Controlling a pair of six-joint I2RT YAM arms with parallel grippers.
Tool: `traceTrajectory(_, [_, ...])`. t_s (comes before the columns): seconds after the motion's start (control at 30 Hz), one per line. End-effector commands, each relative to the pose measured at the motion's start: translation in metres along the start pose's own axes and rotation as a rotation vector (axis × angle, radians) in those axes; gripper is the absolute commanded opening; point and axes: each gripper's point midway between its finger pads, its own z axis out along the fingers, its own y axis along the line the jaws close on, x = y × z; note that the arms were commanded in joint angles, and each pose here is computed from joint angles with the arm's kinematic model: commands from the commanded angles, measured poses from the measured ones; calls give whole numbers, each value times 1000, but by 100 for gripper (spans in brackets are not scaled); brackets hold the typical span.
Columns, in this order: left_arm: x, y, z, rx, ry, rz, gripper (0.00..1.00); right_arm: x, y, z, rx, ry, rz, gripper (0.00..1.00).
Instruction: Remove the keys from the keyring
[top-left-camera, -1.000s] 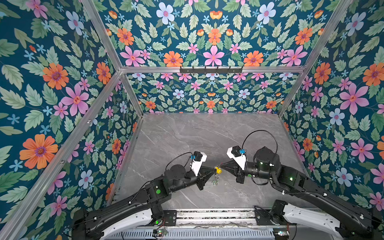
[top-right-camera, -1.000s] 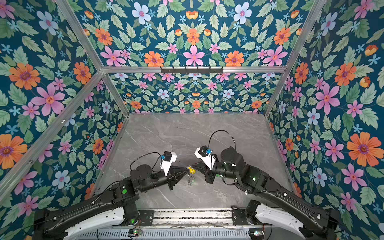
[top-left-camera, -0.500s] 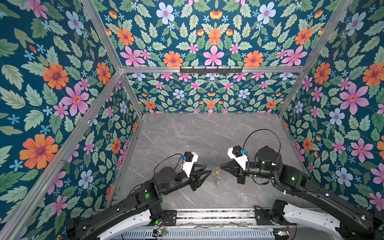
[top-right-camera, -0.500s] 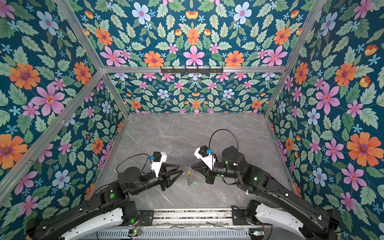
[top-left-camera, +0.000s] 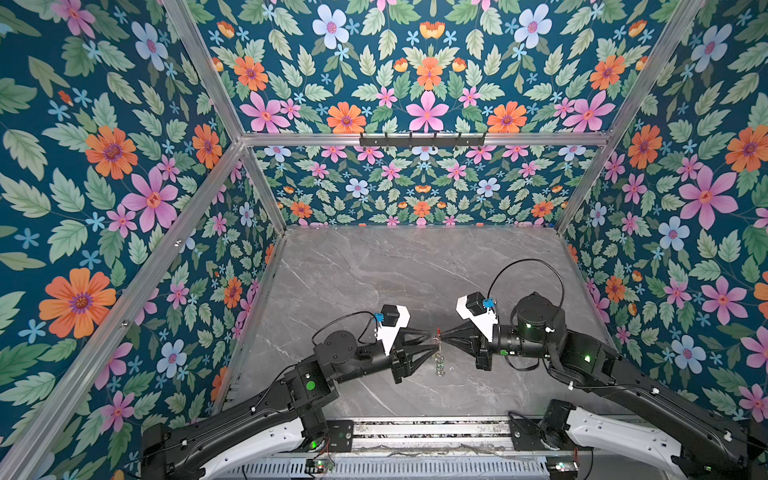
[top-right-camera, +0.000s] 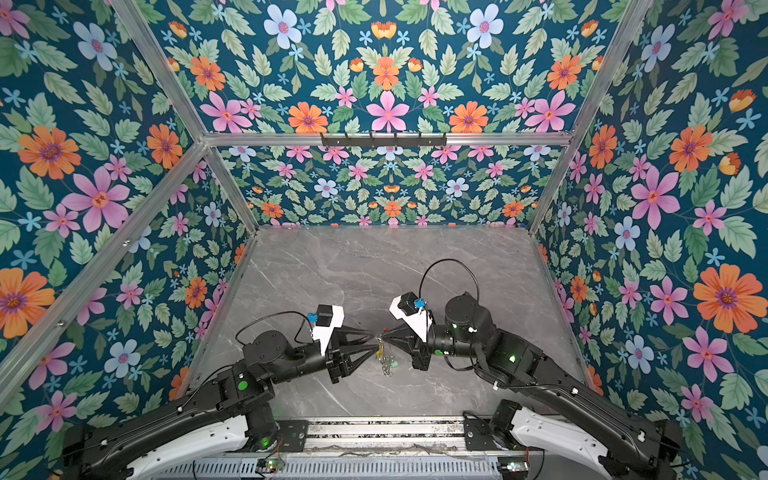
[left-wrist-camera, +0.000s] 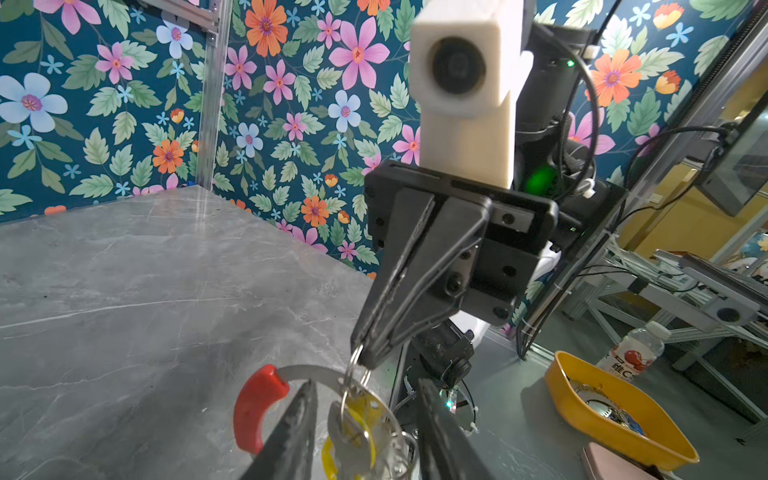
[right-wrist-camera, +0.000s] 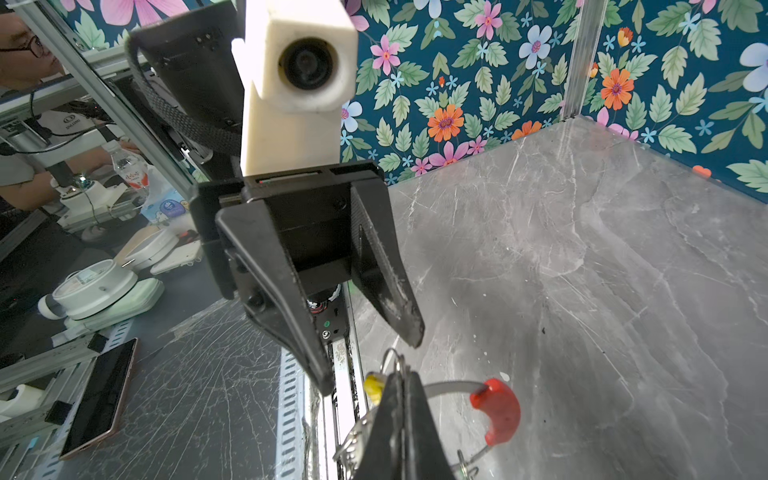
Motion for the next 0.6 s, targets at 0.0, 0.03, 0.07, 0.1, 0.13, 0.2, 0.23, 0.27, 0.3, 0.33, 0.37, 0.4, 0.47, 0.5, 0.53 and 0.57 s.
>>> traceTrajectory(0.0, [-12, -11, 1, 61, -51, 0, 37, -11, 2, 1, -13, -48, -8, 0])
traceTrajectory(0.03, [-10, -10, 2, 56, -45, -4, 36, -12, 2, 0, -13, -52, -8, 0])
traceTrajectory(0.07, [-9, -9, 3, 54, -40, -5, 34, -11, 3, 1, -17, -53, -7, 0])
traceTrajectory(0.1, [-8, -8, 4, 53, -37, -6, 32, -11, 3, 1, -16, -55, -5, 0])
traceTrajectory(0.13, [-7, -8, 5, 50, -35, -7, 30, -11, 3, 1, -16, -54, -4, 0])
traceTrajectory(0.2, [-7, -8, 6, 53, -35, -10, 24, -10, 3, 0, -16, -55, -4, 0])
traceTrajectory(0.23, [-7, -8, 6, 57, -36, -12, 21, -11, 3, 0, -15, -56, -4, 0])
traceTrajectory(0.27, [-7, -8, 6, 56, -37, -12, 19, -11, 3, -1, -14, -59, -3, 0])
traceTrajectory(0.3, [-7, -8, 7, 56, -36, -14, 18, -11, 3, -1, -13, -61, -6, 0])
traceTrajectory(0.33, [-7, -8, 7, 55, -34, -14, 17, -12, 3, -2, -11, -64, -7, 0])
traceTrajectory(0.37, [-6, -7, 8, 53, -30, -16, 16, -12, 3, -3, -11, -68, -8, 0])
traceTrajectory(0.4, [-5, -6, 9, 50, -27, -17, 16, -13, 3, -3, -10, -72, -9, 0])
traceTrajectory(0.47, [-5, -5, 9, 45, -25, -20, 12, -14, 4, -4, -10, -75, -8, 0])
traceTrajectory(0.5, [-5, -5, 9, 43, -27, -21, 9, -13, 3, -5, -10, -75, -8, 0])
traceTrajectory(0.53, [-5, -5, 9, 42, -29, -21, 6, -13, 3, -4, -10, -74, -6, 0])
traceTrajectory(0.57, [-7, -5, 9, 41, -33, -21, 3, -12, 3, -4, -10, -75, -4, 0])
